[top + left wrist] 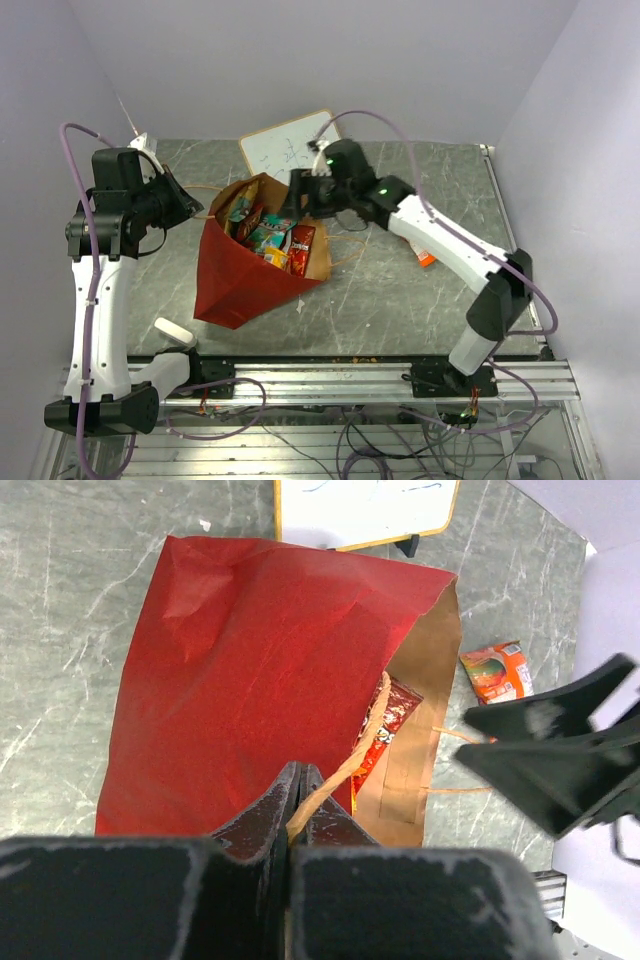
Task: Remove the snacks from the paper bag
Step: Take out the snack from the paper bag.
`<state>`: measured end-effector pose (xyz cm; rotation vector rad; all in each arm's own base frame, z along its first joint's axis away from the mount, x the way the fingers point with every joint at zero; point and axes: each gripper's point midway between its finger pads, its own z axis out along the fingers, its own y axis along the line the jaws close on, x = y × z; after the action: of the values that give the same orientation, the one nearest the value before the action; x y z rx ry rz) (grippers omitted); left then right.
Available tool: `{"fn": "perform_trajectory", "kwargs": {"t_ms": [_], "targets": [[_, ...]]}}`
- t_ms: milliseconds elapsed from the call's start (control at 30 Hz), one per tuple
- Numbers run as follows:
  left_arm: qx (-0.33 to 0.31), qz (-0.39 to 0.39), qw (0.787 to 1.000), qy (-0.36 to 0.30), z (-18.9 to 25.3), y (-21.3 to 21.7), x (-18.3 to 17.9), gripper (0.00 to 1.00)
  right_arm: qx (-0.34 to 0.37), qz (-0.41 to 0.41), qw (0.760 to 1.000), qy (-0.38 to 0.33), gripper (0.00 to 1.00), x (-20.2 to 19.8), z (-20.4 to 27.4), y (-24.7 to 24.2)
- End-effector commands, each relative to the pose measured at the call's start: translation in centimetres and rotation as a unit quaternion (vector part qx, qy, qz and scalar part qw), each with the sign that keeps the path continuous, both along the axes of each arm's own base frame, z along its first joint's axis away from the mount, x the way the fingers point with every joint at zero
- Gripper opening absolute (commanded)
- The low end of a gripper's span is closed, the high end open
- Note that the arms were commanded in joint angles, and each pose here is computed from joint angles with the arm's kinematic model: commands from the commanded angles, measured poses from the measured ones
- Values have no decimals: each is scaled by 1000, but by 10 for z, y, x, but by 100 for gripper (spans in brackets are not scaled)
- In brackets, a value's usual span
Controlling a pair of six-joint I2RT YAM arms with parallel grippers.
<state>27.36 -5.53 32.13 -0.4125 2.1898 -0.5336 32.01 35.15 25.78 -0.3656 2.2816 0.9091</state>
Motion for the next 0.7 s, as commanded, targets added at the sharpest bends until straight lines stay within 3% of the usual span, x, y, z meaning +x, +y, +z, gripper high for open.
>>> {"fn": "perform_trajectory", "kwargs": {"t_ms": [0,433,667], "targets": [[-10,0,1000,-4,6,-2,0,7,53,-1,998,22,67,-10,0,65],[-20,2,1000,-2,9,-4,-2,7,107,-96,988,51,62,24,-12,115],[-17,5,1000,-7,12,-3,-1,7,98,-154,982,53,64,55,-25,125]]}}
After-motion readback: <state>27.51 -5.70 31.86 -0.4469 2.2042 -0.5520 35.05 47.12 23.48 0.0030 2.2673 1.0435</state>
